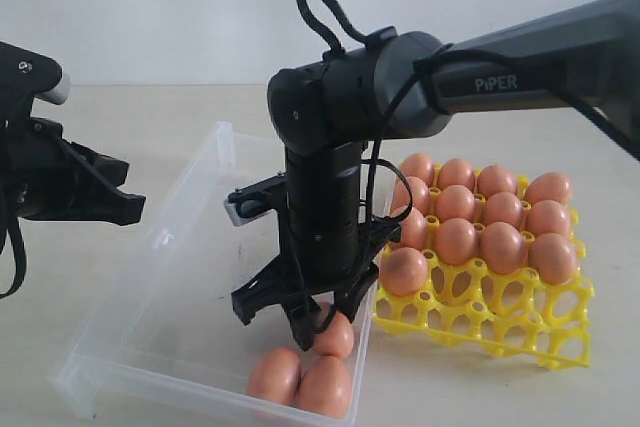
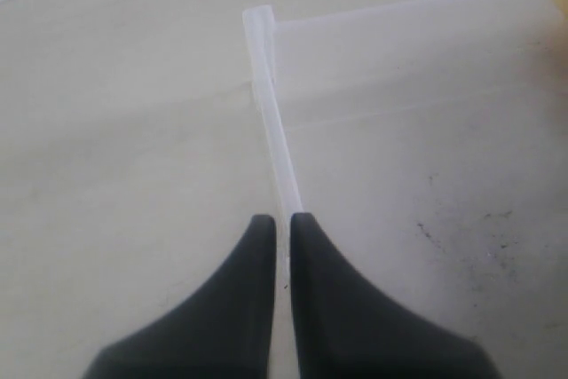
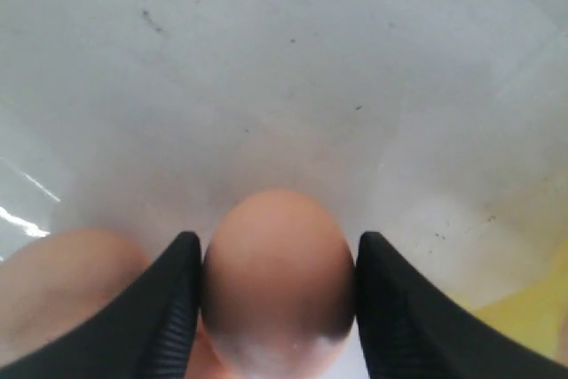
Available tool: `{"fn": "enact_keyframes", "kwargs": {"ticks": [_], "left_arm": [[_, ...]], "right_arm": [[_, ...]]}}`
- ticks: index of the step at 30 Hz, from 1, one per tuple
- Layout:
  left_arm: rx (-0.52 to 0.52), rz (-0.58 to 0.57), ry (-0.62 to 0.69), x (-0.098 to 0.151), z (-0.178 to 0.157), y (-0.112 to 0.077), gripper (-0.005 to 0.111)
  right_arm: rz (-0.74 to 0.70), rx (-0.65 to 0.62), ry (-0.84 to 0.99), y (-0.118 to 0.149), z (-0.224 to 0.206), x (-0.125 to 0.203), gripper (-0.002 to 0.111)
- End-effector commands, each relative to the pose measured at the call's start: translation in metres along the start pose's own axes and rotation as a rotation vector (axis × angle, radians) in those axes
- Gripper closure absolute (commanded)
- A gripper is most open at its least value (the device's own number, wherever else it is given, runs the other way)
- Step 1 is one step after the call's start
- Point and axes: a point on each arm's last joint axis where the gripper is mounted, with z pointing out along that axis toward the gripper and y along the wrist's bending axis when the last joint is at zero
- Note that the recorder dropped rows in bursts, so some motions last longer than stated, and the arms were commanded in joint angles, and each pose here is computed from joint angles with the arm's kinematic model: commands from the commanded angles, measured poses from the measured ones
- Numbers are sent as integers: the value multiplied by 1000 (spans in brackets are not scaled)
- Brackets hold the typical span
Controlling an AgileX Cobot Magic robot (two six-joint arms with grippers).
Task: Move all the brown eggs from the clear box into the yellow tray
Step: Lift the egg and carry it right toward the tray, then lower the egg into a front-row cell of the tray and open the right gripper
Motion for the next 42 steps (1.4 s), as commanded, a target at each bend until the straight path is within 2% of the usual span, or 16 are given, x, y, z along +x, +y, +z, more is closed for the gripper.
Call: {"fn": "enact_keyframes", "kwargs": {"ticks": [1,6,9,12,17,22,27,31,42], "left_arm": [[0,-15,-19,-1,-2,0,103],[1,-11,-22,-1,-2,0,103],[1,5,-21,-1,-2,0,103],[1,5,-24,-1,-2,0,103],[0,9,-20,-1,-2,0,103],[0,9,-17,-1,-2,0,103],[0,10,-20,-1,-2,0,103],[4,13,-39,-3,-2,0,103],[3,13,-36,-2,-2,0,103]], "right_arm": [[-69,53,-165,-3,-13,-11,109],[-79,61,-481,0,-58,-16,109],[-124,93,-696,-1,-88,-3,109],[-139,98,-905,-4,-109,31,109],[-170,48,-1133,-7,-100,82,109],[-131,19,-1239,-16,-71,122,109],[81,229,-1276,-48,-42,148,109],[83,302,-1259,-56,-28,163,109],[154,354,-1266,-69,-6,187,109]]}}
